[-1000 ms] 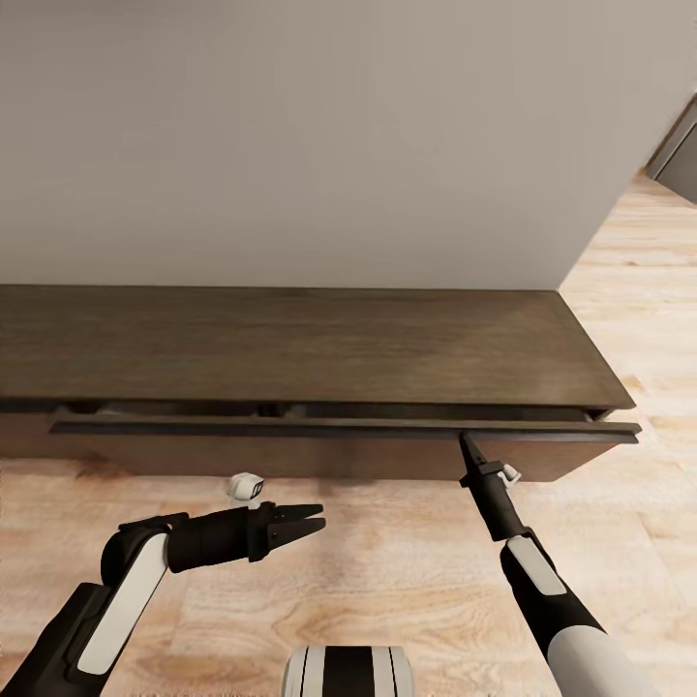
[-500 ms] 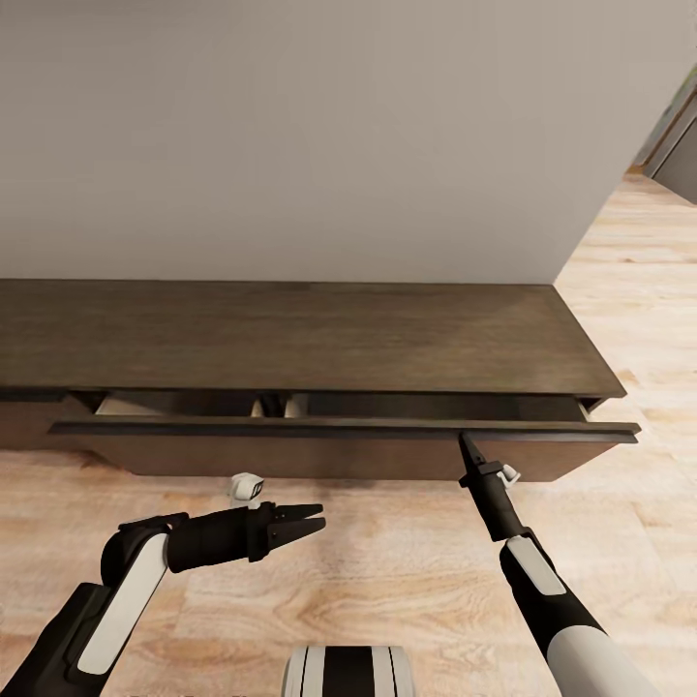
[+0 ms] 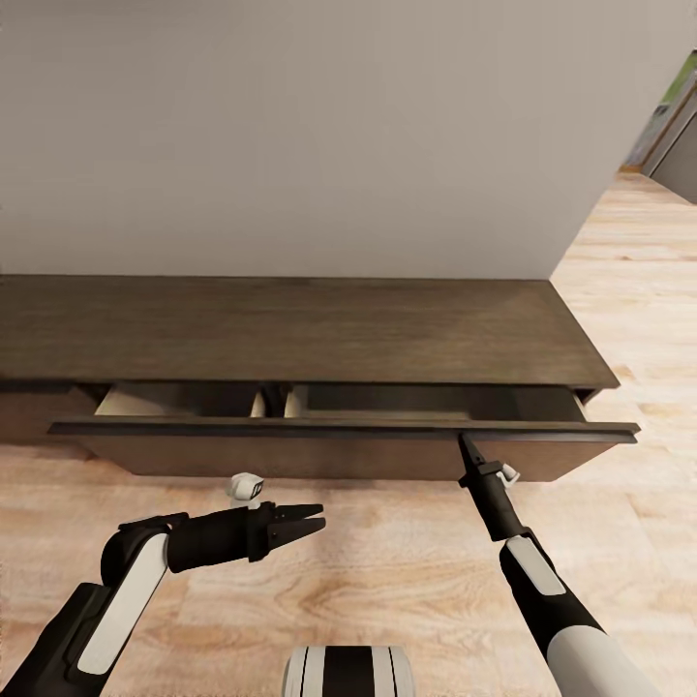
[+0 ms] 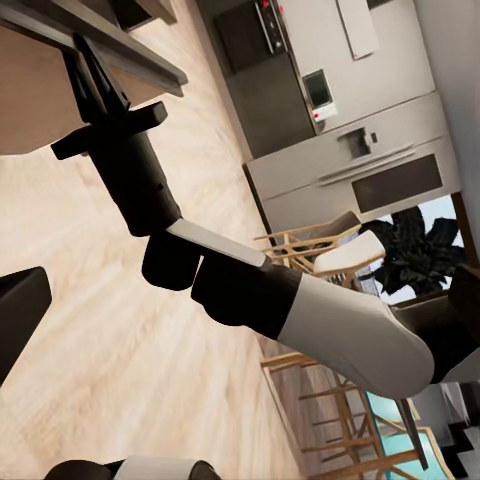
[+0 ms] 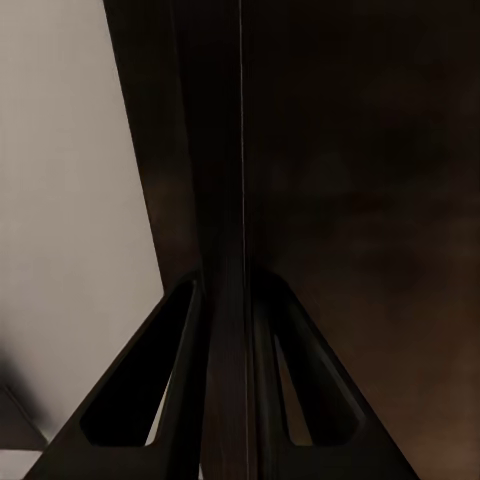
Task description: Place each of the two pumpkins and all three candles from the living room inside a cabinet in the living room (use any cabinet), then make sure every cabinet is closed, and position the cauldron so it is next to a table in the living room.
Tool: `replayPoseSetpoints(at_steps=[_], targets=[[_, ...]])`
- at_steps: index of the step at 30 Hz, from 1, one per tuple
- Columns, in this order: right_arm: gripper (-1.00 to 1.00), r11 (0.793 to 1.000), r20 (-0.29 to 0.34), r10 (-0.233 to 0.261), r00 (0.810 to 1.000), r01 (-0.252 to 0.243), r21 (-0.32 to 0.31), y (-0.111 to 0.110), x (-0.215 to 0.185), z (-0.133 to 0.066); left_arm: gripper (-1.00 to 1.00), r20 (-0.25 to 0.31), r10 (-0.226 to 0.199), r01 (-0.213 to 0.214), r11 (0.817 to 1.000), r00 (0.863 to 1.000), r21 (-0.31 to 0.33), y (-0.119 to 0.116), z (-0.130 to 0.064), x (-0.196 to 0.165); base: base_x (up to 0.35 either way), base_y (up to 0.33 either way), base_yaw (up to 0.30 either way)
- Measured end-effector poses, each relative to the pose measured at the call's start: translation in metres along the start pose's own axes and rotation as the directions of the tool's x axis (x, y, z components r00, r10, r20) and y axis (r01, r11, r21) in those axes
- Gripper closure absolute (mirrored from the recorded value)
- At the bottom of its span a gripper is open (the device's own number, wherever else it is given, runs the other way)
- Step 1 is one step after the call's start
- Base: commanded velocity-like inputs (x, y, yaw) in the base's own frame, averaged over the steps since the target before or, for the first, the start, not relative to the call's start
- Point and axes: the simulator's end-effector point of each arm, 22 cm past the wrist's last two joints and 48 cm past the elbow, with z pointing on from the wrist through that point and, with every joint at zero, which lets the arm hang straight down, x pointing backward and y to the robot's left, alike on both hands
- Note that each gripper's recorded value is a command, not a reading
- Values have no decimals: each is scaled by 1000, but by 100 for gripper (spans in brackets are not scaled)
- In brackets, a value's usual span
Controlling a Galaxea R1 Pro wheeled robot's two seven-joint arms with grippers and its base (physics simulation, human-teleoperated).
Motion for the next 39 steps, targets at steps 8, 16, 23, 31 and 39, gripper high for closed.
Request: replayPoseSetpoints(at_steps=[8,16,23,31,39], targets=[[100,1000,-2,0,1000,0,0,0,0,0,-100,0,0,0,1000,1000,0,0,0,0,-72,0,0],[100,1000,-3,-2,1000,2,0,0,1,0,-100,0,0,0,1000,1000,12,-2,0,0,-114,0,0],[100,1000,-5,-2,1000,2,1,0,2,0,-100,1,1,-1,1000,1000,18,-4,0,0,-125,0,0],[100,1000,-7,-3,1000,3,0,0,2,0,-100,1,1,-1,1000,1000,19,-4,0,0,-119,0,0],[100,1000,-8,-4,1000,4,1,0,2,0,-100,1,1,-1,1000,1000,19,-4,0,0,-111,0,0]])
